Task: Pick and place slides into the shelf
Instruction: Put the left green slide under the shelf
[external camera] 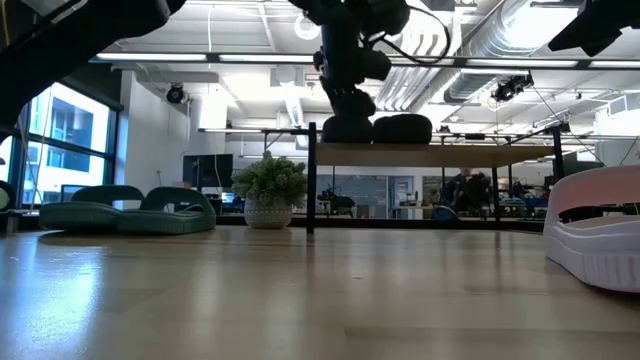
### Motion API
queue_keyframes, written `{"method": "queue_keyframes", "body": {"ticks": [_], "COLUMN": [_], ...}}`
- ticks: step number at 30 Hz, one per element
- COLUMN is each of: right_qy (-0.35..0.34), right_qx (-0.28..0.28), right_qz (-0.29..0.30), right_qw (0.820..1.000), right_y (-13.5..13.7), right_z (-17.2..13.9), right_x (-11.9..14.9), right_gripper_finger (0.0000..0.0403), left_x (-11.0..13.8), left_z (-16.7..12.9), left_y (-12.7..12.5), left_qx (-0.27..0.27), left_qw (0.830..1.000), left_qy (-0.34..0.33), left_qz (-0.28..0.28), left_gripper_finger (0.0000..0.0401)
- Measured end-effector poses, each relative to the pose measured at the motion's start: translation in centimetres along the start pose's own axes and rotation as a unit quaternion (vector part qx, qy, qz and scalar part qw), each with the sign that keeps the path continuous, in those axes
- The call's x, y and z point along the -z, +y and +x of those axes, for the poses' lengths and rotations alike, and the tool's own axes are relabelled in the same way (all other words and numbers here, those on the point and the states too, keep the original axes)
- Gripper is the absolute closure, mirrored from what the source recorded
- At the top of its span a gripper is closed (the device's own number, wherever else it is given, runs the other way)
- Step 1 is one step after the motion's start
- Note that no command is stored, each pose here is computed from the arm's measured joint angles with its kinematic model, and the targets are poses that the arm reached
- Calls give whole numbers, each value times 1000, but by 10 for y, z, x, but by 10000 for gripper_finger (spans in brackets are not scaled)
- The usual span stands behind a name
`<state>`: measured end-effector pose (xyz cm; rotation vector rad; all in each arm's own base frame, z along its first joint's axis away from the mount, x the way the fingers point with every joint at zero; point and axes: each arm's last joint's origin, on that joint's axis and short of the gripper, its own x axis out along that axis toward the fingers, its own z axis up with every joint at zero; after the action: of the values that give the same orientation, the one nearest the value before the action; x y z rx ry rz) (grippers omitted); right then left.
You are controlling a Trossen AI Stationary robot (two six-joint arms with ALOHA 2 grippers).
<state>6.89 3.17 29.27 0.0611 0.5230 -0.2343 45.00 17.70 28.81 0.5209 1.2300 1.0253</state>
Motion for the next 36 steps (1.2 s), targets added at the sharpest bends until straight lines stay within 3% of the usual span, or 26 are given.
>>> {"method": "queue_keyframes", "body": {"ticks": [7,15,22,30,36], "right_qy": [0,0,3,2,10], "right_qx": [0,0,4,6,13], "right_qz": [0,2,9,15,27], "right_qw": [1000,1000,1000,1000,999], "right_y": [0,0,-1,-1,-3], "right_z": [0,0,0,0,0], "right_x": [0,0,1,1,3], "right_gripper_finger": [379,379,379,379,379], "left_x": [8,24,47,56,60], "left_z": [-21,-64,-94,-97,-77], "left_y": [21,44,75,79,71], "left_qx": [14,133,159,190,221], "left_qw": [999,983,970,964,958], "left_qy": [-4,-15,-2,26,64], "left_qz": [-42,-124,-186,-184,-172], "left_gripper_finger": [204,220,254,303,338]}}
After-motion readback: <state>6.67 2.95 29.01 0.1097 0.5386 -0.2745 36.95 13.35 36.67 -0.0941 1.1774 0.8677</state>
